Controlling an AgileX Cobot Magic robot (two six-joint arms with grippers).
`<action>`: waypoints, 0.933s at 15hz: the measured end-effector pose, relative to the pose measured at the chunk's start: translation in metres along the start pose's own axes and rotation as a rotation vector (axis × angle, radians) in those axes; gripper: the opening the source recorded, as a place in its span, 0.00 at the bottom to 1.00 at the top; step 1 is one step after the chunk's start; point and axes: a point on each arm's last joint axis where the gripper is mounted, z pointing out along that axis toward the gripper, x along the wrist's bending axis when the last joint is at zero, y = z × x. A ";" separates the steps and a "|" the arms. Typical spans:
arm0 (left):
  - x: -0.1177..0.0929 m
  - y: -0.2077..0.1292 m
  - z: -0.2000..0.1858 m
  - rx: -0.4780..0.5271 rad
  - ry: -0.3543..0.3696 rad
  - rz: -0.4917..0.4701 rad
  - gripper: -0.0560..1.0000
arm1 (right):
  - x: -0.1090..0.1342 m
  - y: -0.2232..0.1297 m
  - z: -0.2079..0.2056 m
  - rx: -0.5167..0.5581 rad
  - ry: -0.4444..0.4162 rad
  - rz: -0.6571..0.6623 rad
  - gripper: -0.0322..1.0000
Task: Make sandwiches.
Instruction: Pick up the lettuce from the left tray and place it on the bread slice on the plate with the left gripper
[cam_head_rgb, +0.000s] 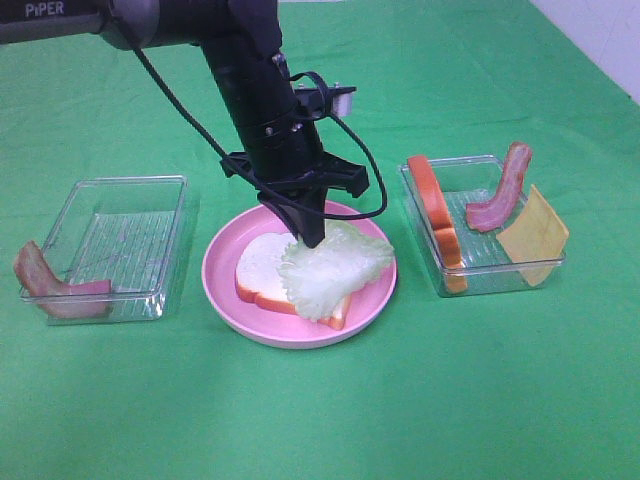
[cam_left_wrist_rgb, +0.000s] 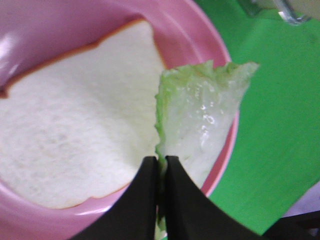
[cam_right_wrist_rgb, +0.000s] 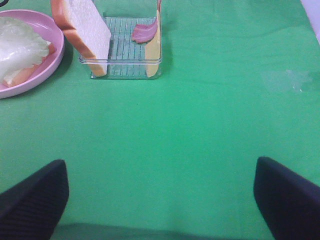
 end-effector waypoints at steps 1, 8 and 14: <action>0.004 -0.001 0.000 0.006 0.048 -0.004 0.07 | 0.000 0.000 0.000 0.000 0.000 0.000 0.96; 0.014 -0.001 -0.001 0.016 0.153 -0.002 0.07 | 0.000 0.000 0.000 0.000 0.000 0.000 0.96; 0.015 -0.001 -0.001 0.016 0.163 -0.024 0.88 | 0.000 0.000 0.000 0.000 0.000 0.000 0.96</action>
